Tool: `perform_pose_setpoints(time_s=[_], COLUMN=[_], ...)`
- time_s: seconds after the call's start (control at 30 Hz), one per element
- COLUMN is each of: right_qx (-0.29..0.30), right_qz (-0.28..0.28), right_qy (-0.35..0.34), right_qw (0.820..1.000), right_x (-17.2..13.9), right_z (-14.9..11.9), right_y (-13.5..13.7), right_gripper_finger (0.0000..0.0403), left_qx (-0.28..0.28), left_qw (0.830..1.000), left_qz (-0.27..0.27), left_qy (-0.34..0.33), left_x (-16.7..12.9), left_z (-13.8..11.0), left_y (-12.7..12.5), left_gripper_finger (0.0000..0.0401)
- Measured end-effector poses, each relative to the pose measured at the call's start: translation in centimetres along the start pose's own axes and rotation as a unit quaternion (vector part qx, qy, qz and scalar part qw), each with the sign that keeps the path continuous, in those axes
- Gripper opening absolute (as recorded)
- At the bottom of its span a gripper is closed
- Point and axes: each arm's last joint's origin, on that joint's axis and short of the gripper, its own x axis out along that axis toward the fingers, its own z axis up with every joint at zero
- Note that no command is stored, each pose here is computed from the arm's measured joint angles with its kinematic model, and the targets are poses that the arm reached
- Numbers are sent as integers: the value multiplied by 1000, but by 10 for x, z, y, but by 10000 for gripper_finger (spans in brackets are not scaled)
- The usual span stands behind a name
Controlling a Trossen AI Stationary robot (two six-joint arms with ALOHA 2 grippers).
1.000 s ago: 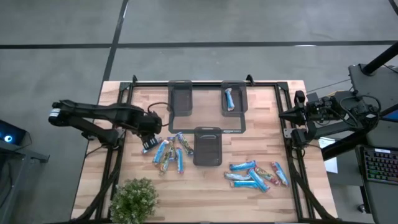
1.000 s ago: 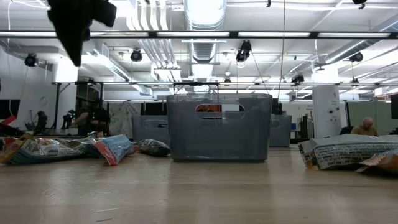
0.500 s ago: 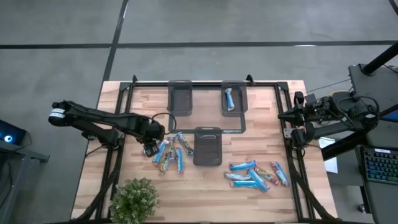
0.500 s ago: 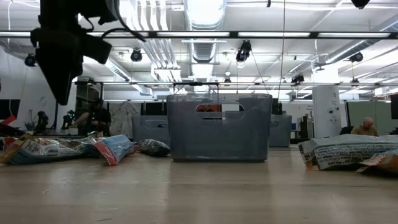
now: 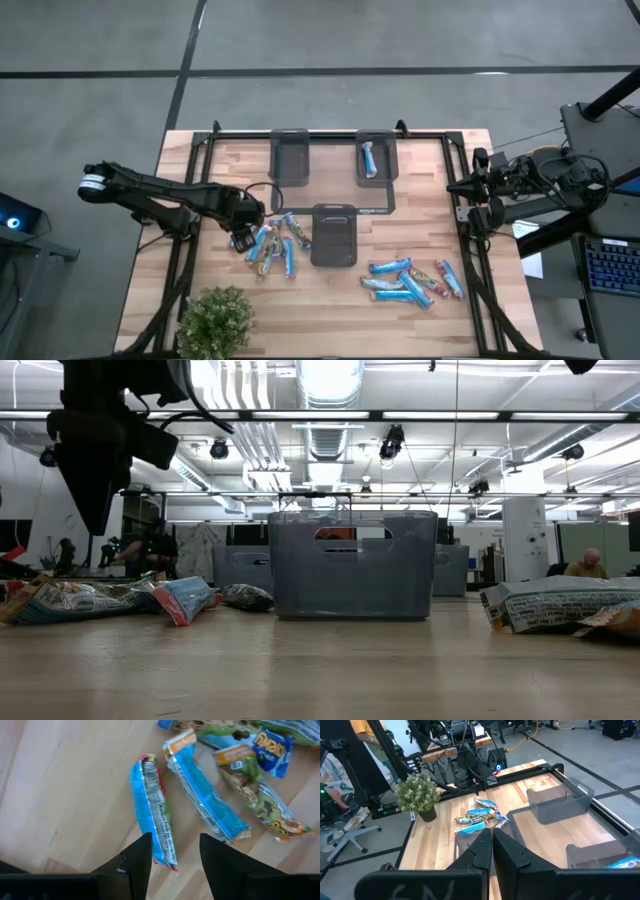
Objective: Pick and place Granola Bars by type
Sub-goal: Put the red granola bar into the left black bin
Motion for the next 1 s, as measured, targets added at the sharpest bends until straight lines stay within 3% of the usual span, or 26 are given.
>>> perform_pose_setpoints(time_s=[0.47,0.7,1.0], right_qx=[0,0,1], right_qz=[0,0,0], right_qy=[0,0,0], right_qw=[1000,1000,1000], right_x=[0,0,0], right_z=[0,0,0], right_y=[0,0,0], right_gripper_finger=[8,8,8], left_qx=[-25,-65,-22], left_qw=[1000,998,999], left_qz=[6,6,33], left_qy=[-2,0,27], left_x=[1,1,16], left_z=[1,1,3], left_y=[0,2,2], left_gripper_finger=[148,183,200])
